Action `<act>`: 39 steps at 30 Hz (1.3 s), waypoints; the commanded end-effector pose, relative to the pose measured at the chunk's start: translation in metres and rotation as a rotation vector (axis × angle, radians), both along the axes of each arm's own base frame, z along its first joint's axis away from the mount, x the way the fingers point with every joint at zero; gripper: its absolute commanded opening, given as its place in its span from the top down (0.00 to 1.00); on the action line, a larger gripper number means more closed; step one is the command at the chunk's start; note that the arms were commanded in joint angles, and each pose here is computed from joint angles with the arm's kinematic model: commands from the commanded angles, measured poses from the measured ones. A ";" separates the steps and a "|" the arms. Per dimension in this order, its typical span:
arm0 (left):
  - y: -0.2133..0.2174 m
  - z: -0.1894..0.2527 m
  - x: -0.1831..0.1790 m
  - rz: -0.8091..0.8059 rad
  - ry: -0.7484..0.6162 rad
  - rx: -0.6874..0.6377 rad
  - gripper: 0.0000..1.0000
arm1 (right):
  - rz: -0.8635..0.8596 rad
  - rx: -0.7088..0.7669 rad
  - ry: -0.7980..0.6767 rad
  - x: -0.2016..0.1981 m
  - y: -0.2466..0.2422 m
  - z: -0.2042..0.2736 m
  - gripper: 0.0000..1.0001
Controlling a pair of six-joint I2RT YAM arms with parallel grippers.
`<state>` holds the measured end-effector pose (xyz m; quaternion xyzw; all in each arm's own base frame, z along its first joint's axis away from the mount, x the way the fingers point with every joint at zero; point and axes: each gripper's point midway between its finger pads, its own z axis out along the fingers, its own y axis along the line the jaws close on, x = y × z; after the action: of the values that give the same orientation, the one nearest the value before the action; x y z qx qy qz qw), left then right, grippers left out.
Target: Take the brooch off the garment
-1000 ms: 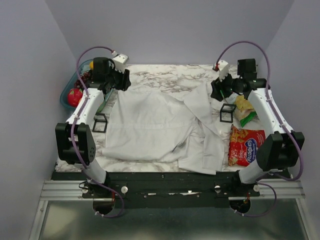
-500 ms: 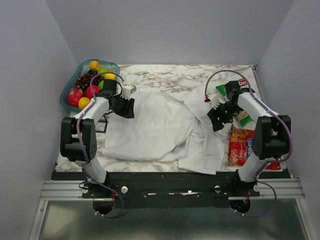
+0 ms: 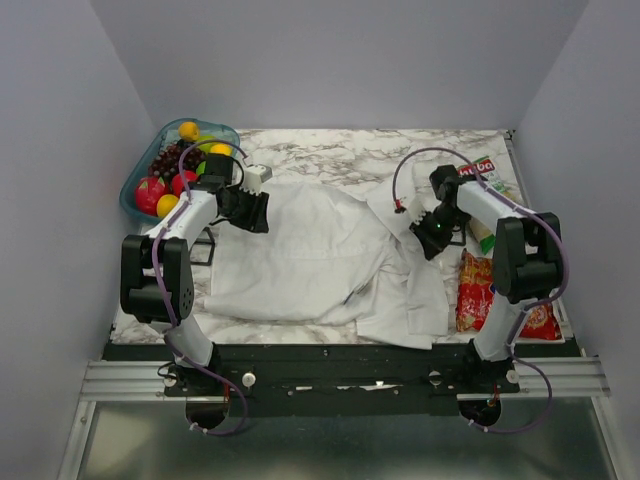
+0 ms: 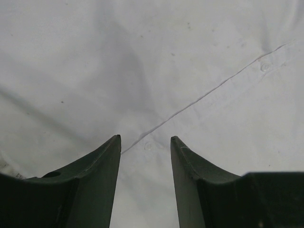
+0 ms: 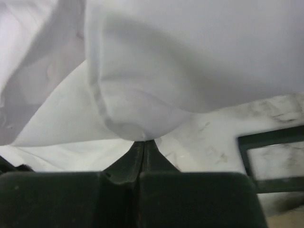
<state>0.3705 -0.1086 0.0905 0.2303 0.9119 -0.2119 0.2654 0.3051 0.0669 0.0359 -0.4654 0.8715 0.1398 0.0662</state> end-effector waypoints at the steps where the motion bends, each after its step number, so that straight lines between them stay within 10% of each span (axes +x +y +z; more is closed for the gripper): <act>1: -0.003 0.019 0.002 -0.017 -0.029 -0.012 0.46 | -0.026 0.095 -0.265 0.083 0.023 0.094 0.99; 10: -0.008 0.040 0.014 -0.023 -0.080 -0.041 0.46 | -0.320 0.724 -0.802 0.286 0.137 0.284 0.93; 11: -0.008 0.044 0.016 -0.022 -0.088 -0.039 0.45 | -0.320 0.885 -0.931 0.303 0.150 0.324 0.47; 14: -0.007 0.048 0.013 -0.028 -0.081 -0.033 0.45 | -0.393 0.963 -0.969 0.320 0.171 0.346 0.00; 18: -0.010 0.050 0.008 -0.038 -0.079 -0.042 0.45 | -0.421 0.906 -0.931 0.293 0.157 0.345 0.00; 25: -0.019 0.036 -0.008 -0.100 -0.041 -0.050 0.45 | 0.026 0.582 -0.861 0.144 0.124 0.234 0.02; 32: -0.007 0.007 -0.032 -0.148 0.009 0.023 0.45 | 0.425 0.397 -0.579 -0.019 0.083 0.120 0.30; 39: 0.006 -0.021 -0.024 -0.085 0.055 0.096 0.46 | 0.533 0.347 -0.419 -0.045 0.078 0.051 0.30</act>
<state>0.3387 -0.1122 0.0818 0.2800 0.9071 -0.2169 0.2273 0.2779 0.1434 0.1179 -0.6154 0.6890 0.1818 0.3370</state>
